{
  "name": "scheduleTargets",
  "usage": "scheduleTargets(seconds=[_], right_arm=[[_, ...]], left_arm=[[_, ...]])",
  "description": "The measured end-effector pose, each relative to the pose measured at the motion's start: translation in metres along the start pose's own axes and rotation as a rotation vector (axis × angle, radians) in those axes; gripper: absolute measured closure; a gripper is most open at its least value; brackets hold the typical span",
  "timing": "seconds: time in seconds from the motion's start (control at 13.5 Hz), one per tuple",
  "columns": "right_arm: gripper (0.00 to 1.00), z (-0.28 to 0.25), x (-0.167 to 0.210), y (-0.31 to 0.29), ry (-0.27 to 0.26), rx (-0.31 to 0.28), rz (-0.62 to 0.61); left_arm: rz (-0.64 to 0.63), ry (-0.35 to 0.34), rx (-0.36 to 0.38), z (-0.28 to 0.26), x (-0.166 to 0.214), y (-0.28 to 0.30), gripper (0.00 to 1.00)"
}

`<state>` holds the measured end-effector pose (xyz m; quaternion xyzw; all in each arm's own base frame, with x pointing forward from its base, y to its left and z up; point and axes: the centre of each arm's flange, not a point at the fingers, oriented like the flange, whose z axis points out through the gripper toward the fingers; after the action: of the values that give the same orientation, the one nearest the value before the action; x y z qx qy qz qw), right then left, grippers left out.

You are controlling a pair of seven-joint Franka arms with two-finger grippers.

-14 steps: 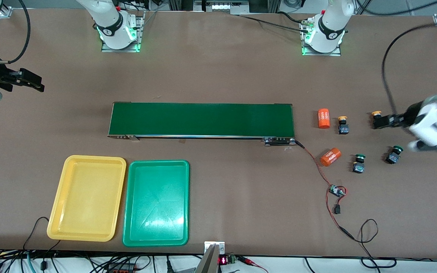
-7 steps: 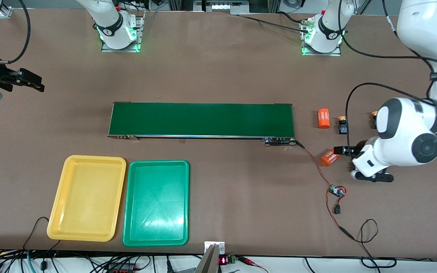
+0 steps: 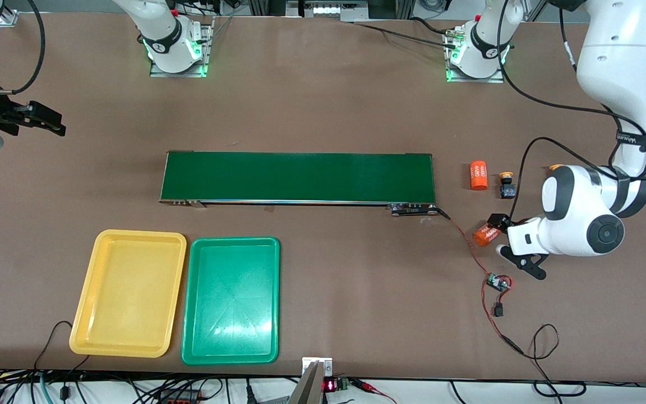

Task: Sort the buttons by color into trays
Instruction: 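Reach the left gripper down and grasp the orange battery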

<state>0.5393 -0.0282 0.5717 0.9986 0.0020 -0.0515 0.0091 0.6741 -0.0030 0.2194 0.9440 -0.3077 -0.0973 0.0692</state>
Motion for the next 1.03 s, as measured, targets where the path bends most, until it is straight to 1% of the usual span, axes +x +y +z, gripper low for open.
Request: scheduleTargets(seconds=[0.15, 0.37, 0.52, 0.81, 0.89, 0.96, 1.03], right_arm=[[0.00, 0.000, 0.000, 0.000, 0.000, 0.000, 0.000], [0.00, 0.000, 0.000, 0.000, 0.000, 0.000, 0.000], [0.00, 0.000, 0.000, 0.000, 0.000, 0.000, 0.000], [0.00, 0.000, 0.000, 0.000, 0.000, 0.000, 0.000], [0.00, 0.000, 0.000, 0.000, 0.000, 0.000, 0.000], [0.00, 0.000, 0.000, 0.000, 0.000, 0.000, 0.000], [0.00, 0.000, 0.000, 0.000, 0.000, 0.000, 0.000]], left_arm=[[0.037, -0.007, -0.024, 0.018, -0.003, -0.005, 0.00], [0.043, -0.010, -0.071, 0.035, -0.002, 0.004, 0.00], [0.046, -0.011, -0.078, 0.037, -0.001, 0.007, 0.00], [0.046, 0.010, -0.061, 0.047, -0.001, 0.008, 0.00], [0.046, 0.013, -0.059, 0.051, -0.002, 0.008, 0.06], [0.047, 0.012, -0.059, 0.054, -0.002, 0.009, 0.06], [0.048, 0.012, -0.059, 0.055, -0.002, 0.010, 0.12]])
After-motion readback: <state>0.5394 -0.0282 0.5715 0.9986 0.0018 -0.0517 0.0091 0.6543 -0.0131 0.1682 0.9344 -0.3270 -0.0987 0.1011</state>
